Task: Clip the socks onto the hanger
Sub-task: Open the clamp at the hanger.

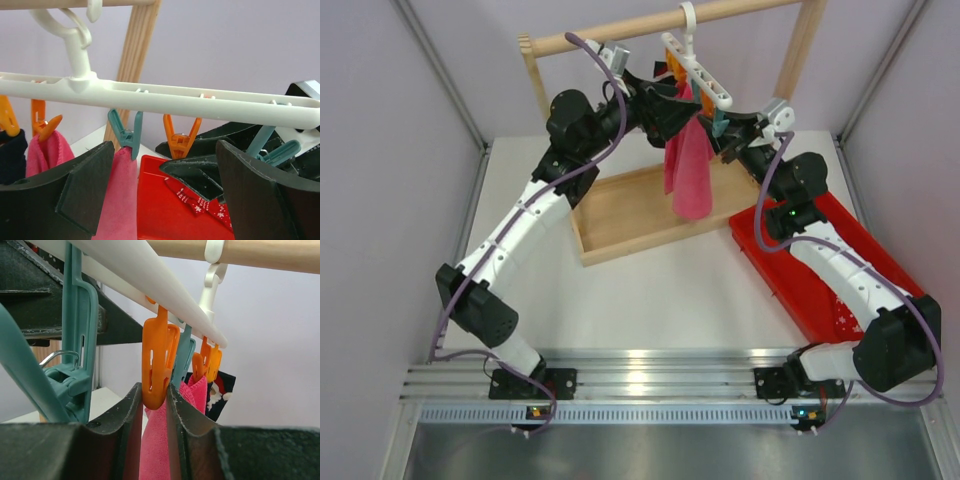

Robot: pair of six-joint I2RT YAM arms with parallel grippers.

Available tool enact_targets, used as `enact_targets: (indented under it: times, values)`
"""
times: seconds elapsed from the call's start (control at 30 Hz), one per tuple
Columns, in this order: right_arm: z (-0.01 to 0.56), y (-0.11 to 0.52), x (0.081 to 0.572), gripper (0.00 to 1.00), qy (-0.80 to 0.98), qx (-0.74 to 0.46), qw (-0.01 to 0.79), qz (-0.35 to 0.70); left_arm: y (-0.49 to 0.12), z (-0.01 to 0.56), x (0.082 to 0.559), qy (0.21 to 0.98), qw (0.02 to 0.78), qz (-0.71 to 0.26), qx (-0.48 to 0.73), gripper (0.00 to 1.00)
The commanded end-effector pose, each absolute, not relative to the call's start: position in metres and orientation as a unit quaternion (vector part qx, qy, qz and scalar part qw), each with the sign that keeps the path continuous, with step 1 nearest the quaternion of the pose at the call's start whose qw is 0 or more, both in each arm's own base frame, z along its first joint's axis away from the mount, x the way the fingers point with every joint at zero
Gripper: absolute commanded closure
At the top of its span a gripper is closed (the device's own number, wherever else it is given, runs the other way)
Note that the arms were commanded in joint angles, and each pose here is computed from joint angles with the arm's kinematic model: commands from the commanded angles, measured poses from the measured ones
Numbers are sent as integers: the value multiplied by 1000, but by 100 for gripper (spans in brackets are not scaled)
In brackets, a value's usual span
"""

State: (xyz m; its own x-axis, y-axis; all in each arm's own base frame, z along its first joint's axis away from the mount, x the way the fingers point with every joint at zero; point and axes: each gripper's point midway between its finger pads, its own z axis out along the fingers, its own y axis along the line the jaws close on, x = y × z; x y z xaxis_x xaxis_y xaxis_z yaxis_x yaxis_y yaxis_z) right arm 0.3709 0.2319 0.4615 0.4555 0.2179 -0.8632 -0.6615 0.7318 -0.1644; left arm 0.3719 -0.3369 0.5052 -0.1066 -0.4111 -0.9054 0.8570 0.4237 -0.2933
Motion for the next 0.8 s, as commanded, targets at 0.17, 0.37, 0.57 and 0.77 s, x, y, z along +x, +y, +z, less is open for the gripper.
enact_targets:
  times: [0.17,0.37,0.57,0.77]
  values:
    - [508,232,341,100,370,-272,848,264,-358,536,357,498,633,-541,243,12]
    - [508,233,338,100,366,-277,847,267,-366,537,362,494,628,-551,241,16]
    - [508,233,338,100,366,-278,847,266,-373,543,355,478,609,-585,242,26]
    - [507,231,338,100,367,-279,847,266,-376,544,354,474,601,-596,243,37]
